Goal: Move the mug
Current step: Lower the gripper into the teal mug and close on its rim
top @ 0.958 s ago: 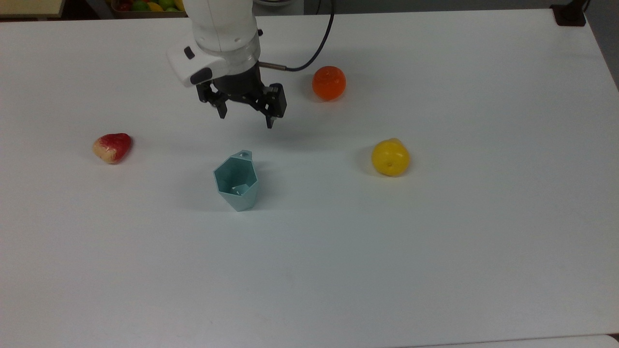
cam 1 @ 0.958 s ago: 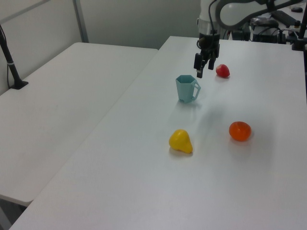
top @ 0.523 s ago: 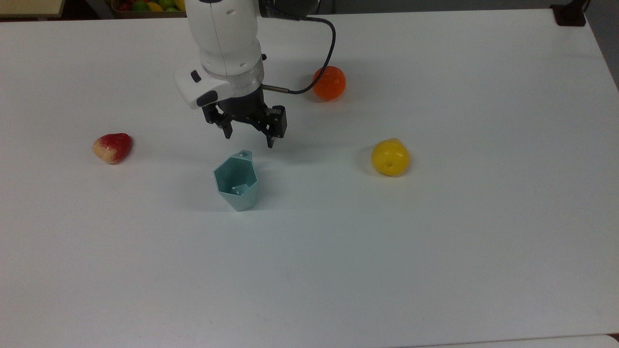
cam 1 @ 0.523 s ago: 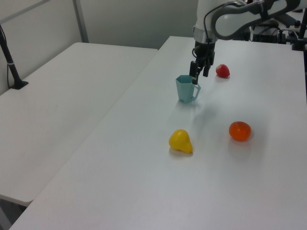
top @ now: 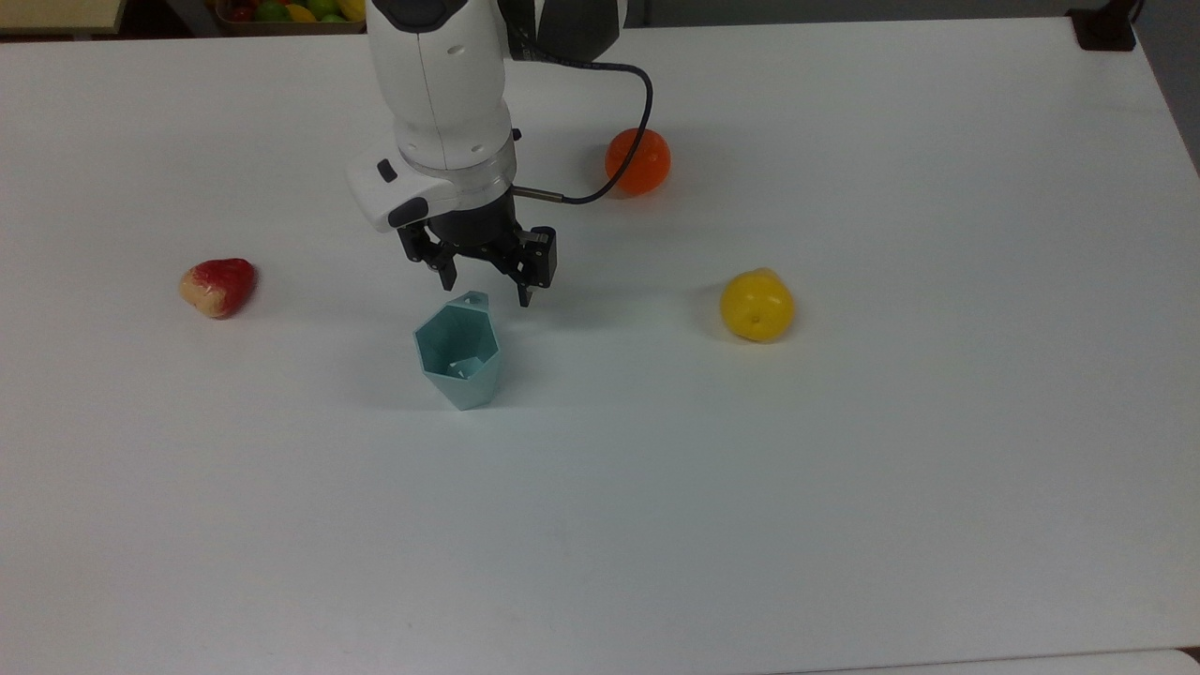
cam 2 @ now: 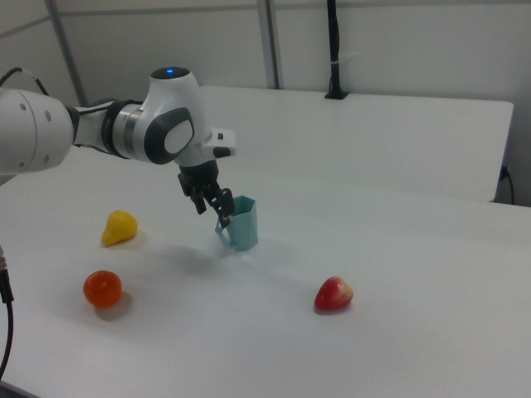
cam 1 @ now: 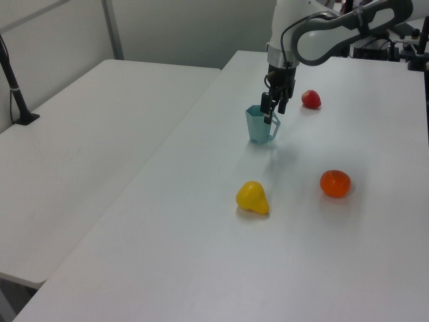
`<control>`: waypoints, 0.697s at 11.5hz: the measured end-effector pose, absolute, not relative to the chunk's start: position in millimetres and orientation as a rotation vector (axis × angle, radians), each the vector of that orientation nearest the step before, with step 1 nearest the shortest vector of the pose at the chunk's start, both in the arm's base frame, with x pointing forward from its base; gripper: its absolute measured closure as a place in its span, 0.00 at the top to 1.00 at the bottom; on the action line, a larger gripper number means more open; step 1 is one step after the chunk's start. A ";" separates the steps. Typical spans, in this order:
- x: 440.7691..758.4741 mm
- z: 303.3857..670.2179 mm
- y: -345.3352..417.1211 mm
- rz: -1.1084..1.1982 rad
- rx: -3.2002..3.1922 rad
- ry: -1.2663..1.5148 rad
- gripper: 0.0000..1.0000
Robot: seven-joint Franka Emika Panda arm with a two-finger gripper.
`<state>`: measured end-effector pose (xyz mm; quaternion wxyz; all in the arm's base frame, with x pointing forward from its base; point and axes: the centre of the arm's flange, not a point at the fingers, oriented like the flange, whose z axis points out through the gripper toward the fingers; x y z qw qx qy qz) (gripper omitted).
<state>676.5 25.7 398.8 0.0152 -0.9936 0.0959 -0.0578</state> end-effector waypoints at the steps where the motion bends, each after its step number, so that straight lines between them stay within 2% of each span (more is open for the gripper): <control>1: 676.9 395.3 25.5 -0.174 -3.098 0.294 0.82; 8: 681.9 373.4 26.8 -0.168 -3.108 0.285 0.78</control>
